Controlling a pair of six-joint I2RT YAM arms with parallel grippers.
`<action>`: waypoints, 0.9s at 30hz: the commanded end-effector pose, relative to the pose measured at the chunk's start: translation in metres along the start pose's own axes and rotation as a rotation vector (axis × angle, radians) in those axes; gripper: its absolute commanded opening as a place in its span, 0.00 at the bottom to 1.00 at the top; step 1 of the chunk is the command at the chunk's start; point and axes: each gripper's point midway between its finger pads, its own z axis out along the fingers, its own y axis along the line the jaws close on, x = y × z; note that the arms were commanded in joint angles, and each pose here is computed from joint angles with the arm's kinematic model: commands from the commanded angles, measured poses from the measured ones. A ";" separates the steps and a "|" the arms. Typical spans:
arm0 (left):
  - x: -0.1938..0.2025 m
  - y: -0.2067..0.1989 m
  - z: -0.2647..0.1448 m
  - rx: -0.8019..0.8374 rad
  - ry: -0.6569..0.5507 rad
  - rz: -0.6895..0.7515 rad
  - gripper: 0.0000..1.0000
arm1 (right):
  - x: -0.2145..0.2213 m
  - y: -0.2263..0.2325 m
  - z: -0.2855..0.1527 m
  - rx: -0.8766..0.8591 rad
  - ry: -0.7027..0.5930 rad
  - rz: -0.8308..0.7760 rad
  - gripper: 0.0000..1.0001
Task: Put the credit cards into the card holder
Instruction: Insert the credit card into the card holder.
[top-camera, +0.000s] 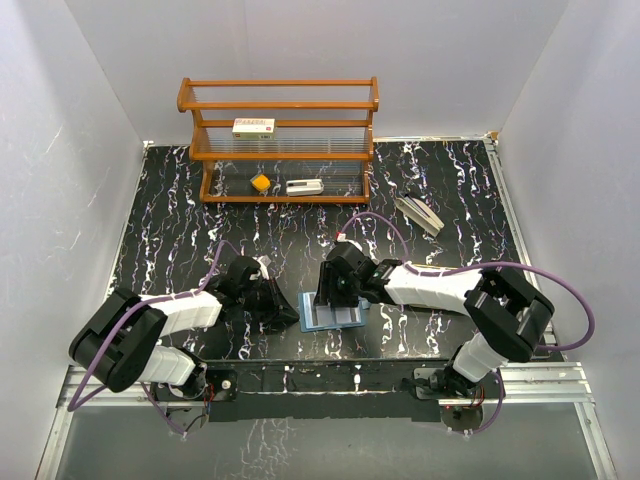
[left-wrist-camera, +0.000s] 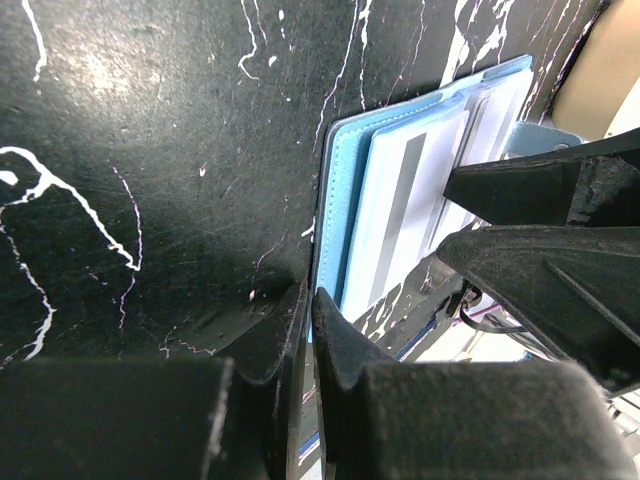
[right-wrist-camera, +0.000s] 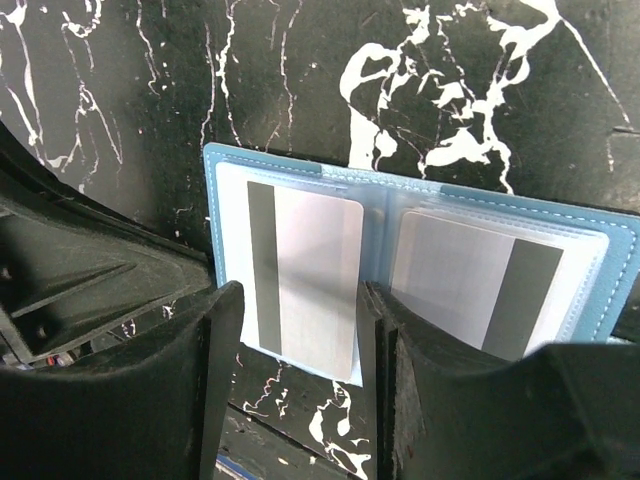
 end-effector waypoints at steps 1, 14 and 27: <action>0.000 -0.002 0.001 -0.004 0.009 0.013 0.05 | -0.007 0.021 -0.002 -0.100 -0.028 -0.014 0.46; -0.005 -0.014 -0.011 -0.002 -0.011 0.024 0.30 | -0.019 0.002 -0.031 0.021 -0.085 -0.070 0.49; -0.011 -0.013 -0.009 -0.053 -0.008 0.036 0.51 | -0.034 -0.067 -0.070 0.365 -0.184 -0.111 0.55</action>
